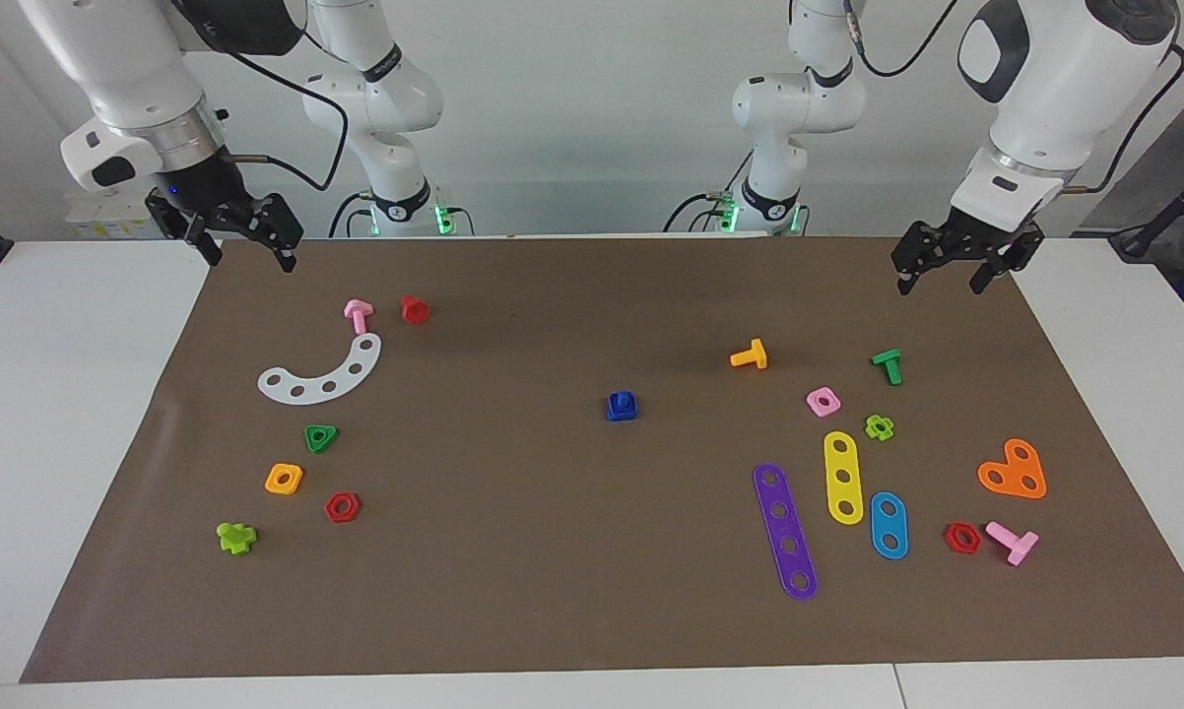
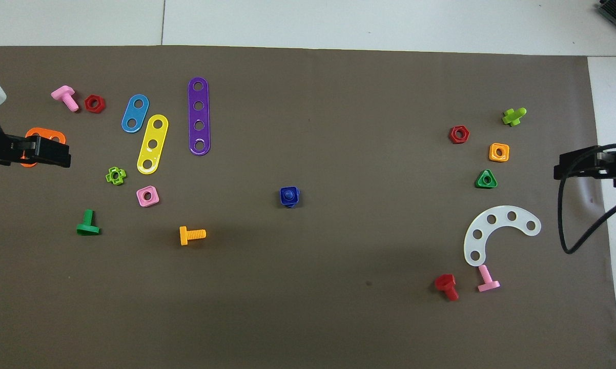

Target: Unscrew and place screws in storage area

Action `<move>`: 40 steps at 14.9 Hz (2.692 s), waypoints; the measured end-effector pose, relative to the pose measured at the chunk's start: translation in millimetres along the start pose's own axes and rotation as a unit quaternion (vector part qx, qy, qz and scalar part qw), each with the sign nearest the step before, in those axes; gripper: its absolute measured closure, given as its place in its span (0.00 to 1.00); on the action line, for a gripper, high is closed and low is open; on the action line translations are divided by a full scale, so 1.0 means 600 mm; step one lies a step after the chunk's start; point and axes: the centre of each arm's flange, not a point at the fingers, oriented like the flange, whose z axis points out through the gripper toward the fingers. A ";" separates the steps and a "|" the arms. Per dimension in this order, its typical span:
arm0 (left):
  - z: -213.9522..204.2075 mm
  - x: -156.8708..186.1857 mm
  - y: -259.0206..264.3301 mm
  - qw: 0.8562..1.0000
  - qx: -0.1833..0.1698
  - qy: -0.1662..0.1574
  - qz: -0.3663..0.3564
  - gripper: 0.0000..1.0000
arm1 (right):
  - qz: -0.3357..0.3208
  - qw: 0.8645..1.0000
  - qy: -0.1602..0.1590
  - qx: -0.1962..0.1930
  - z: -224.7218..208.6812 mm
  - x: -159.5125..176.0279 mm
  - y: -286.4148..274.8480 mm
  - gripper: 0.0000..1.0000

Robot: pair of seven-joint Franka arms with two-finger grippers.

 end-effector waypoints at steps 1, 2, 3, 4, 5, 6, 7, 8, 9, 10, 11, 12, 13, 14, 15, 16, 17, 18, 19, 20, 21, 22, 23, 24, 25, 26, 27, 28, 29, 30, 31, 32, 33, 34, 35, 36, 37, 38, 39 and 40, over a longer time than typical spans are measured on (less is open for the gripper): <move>0.000 0.000 0.000 1.000 0.000 0.000 0.000 0.00 | 0.000 1.000 0.000 0.000 0.000 0.000 0.001 0.00; 0.000 0.000 0.000 1.000 0.000 0.000 0.000 0.00 | 0.001 1.000 -0.001 0.000 0.000 0.000 0.001 0.00; 0.000 0.000 0.001 1.000 0.000 0.000 0.000 0.00 | 0.000 1.000 -0.002 0.000 0.001 -0.001 0.001 0.00; 0.001 0.000 0.002 1.000 0.000 0.000 0.001 0.00 | 0.000 1.000 -0.002 0.000 0.001 -0.001 -0.001 0.00; 0.002 0.000 0.004 1.000 0.000 -0.001 0.002 0.00 | -0.001 1.000 -0.002 0.000 0.001 -0.001 -0.002 0.00; 0.003 0.000 0.007 1.000 0.000 -0.002 0.004 0.00 | -0.002 1.000 -0.002 0.000 0.001 -0.001 -0.003 0.00; 0.006 0.000 0.009 1.000 0.000 -0.003 0.005 0.00 | -0.002 1.000 -0.002 0.000 0.001 -0.001 -0.003 0.00; 0.011 -0.001 0.011 1.000 0.000 -0.006 0.006 0.00 | -0.002 1.000 -0.002 0.000 0.001 -0.001 -0.003 0.00; 0.016 -0.001 0.013 1.000 0.000 -0.010 0.007 0.00 | -0.002 1.000 -0.002 0.000 0.001 -0.001 -0.003 0.00; 0.022 -0.003 0.017 1.000 -0.001 -0.014 0.009 0.00 | -0.002 1.000 -0.002 0.000 0.001 -0.001 -0.003 0.00; 0.028 -0.005 0.025 1.000 -0.001 -0.018 0.013 0.00 | -0.002 1.000 -0.002 0.000 0.001 -0.001 -0.003 0.00; 0.036 -0.008 0.040 1.000 -0.001 -0.022 0.020 0.00 | -0.002 1.000 -0.002 0.000 0.001 -0.001 -0.003 0.00; 0.045 -0.014 0.060 0.999 -0.001 -0.025 0.027 0.00 | -0.002 1.000 -0.002 0.000 0.001 -0.001 -0.003 0.00; 0.054 -0.019 0.083 0.999 -0.001 -0.025 0.030 0.00 | -0.002 1.000 -0.002 0.000 0.001 -0.001 -0.003 0.00; 0.064 -0.025 0.109 0.999 0.000 -0.026 0.029 0.00 | -0.002 1.000 -0.002 0.000 0.001 -0.001 -0.003 0.00; 0.071 -0.030 0.136 0.999 0.001 -0.028 0.027 0.00 | -0.002 1.000 -0.002 0.000 0.001 -0.001 -0.003 0.00; 0.077 -0.035 0.162 0.999 0.001 -0.028 0.025 0.00 | -0.002 1.000 -0.002 0.000 0.001 -0.001 -0.003 0.00; 0.081 -0.038 0.189 1.000 0.001 -0.025 0.017 0.00 | -0.002 1.000 -0.002 0.000 0.001 -0.001 -0.003 0.00; 0.086 -0.040 0.219 1.000 0.001 -0.019 0.006 0.00 | -0.002 1.000 -0.002 0.000 0.001 -0.001 -0.003 0.00; 0.095 -0.041 0.254 1.000 0.000 -0.013 -0.003 0.00 | -0.002 1.000 -0.002 0.000 0.001 -0.001 -0.003 0.00; 0.109 -0.042 0.292 1.000 -0.001 -0.010 -0.010 0.00 | -0.002 1.000 -0.002 0.000 0.001 -0.001 -0.003 0.00; 0.125 -0.041 0.328 1.000 -0.003 -0.007 -0.018 0.00 | -0.002 1.000 -0.002 0.000 0.001 -0.001 -0.003 0.00; 0.144 -0.039 0.362 1.000 -0.004 -0.004 -0.025 0.00 | -0.002 1.000 -0.002 0.000 0.001 -0.001 -0.003 0.00; 0.163 -0.038 0.393 1.000 -0.006 -0.002 -0.027 0.00 | -0.002 1.000 -0.002 0.000 0.001 -0.001 -0.003 0.00; 0.181 -0.036 0.420 1.000 -0.008 0.001 -0.028 0.00 | -0.002 1.000 -0.002 0.000 0.001 -0.001 -0.003 0.00; 0.197 -0.034 0.443 0.999 -0.014 0.006 -0.033 0.00 | -0.002 1.000 -0.002 0.000 0.001 -0.001 -0.003 0.00; 0.209 -0.031 0.461 0.999 -0.020 0.011 -0.039 0.01 | -0.002 1.000 -0.002 0.000 0.001 -0.001 -0.003 0.00; 0.220 -0.029 0.475 0.999 -0.027 0.014 -0.045 0.02 | -0.002 1.000 -0.002 0.000 0.001 -0.001 -0.003 0.00; 0.233 -0.028 0.490 0.998 -0.030 0.016 -0.052 0.02 | -0.002 1.000 -0.002 0.000 0.001 -0.001 -0.003 0.00; 0.249 -0.026 0.507 0.998 -0.033 0.019 -0.058 0.02 | -0.002 1.000 -0.002 0.000 0.001 -0.001 -0.003 0.00; 0.267 -0.024 0.524 0.997 -0.036 0.022 -0.060 0.03 | -0.002 1.000 -0.002 0.000 0.001 -0.001 -0.003 0.00; 0.287 -0.022 0.539 0.997 -0.037 0.023 -0.063 0.03 | -0.002 1.000 -0.002 0.000 0.001 -0.001 -0.003 0.00; 0.308 -0.023 0.555 0.997 -0.038 0.022 -0.068 0.04 | -0.002 1.000 -0.002 0.000 0.001 -0.001 -0.003 0.00; 0.332 -0.025 0.572 0.996 -0.038 0.020 -0.075 0.04 | -0.002 1.000 -0.002 0.000 0.001 -0.001 -0.003 0.00; 0.359 -0.029 0.593 0.996 -0.037 0.018 -0.077 0.05 | -0.002 1.000 -0.002 0.000 0.001 -0.001 -0.003 0.00; 0.385 -0.034 0.610 0.996 -0.035 0.015 -0.077 0.06 | -0.002 1.000 -0.002 0.000 0.001 -0.001 -0.003 0.00; 0.405 -0.038 0.622 0.996 -0.033 0.012 -0.076 0.07 | -0.002 1.000 -0.002 0.000 0.001 -0.001 -0.003 0.00; 0.417 -0.040 0.630 0.997 -0.033 0.011 -0.074 0.07 | -0.002 1.000 -0.002 0.000 0.001 -0.001 -0.003 0.00; 0.424 -0.041 0.634 0.997 -0.033 0.011 -0.073 0.07 | -0.002 1.000 -0.002 0.000 0.001 -0.001 -0.003 0.00; 0.428 -0.040 0.635 0.997 -0.033 0.013 -0.072 0.07 | -0.002 1.000 -0.002 0.000 0.001 -0.001 -0.003 0.00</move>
